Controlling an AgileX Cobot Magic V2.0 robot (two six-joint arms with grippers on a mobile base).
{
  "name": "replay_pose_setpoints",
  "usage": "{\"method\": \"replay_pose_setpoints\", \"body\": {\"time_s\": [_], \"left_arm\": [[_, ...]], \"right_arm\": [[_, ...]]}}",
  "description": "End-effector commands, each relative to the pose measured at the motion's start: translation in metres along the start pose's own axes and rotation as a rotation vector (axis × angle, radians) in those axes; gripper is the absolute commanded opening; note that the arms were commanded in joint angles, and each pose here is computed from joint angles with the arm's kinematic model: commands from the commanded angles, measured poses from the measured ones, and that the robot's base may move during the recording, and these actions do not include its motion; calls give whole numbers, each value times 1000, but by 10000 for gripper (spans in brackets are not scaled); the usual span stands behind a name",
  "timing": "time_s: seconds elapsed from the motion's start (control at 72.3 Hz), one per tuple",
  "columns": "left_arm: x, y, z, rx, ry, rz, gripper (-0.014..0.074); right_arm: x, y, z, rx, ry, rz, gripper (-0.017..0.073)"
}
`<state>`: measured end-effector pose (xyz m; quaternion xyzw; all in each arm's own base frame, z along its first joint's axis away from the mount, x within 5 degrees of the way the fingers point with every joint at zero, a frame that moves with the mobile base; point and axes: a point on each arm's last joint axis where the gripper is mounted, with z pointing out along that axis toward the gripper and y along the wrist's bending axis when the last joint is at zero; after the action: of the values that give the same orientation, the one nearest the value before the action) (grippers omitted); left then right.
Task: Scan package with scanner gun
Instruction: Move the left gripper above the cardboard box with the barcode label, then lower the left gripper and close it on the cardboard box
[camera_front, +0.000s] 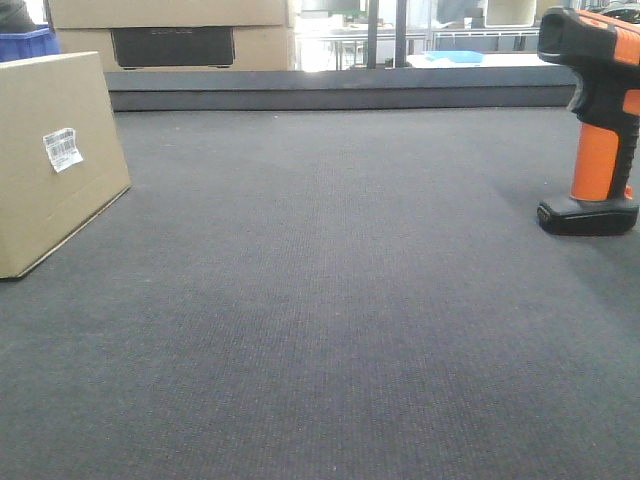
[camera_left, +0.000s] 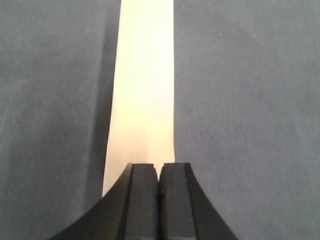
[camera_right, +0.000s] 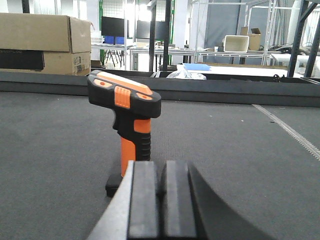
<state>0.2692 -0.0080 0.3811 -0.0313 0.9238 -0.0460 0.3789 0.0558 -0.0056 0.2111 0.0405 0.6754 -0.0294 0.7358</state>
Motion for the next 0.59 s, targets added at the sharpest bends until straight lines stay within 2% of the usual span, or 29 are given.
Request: {"method": "replay_pose_setpoints", "body": {"time_s": [0.0,0.041,0.18,0.29,0.581], "left_arm": [[-13,-2,5,0,4,7,-15],[-16,-2,10,-1,15,7,47],[-22,-2,29,-4,47,6,411],[-20,-1,47,-9,93,3,613],[-14,3,88,-30,181,12,598]], "right_arm": [[-4,0,0,1,-25,-3,-167],[-4,0,0,1,-25,-3,-167],[-4,0,0,1,-25,-3,-167],[-4,0,0,1,-25,-3,-167],[-4,0,0,1,-25,-3,-167]]}}
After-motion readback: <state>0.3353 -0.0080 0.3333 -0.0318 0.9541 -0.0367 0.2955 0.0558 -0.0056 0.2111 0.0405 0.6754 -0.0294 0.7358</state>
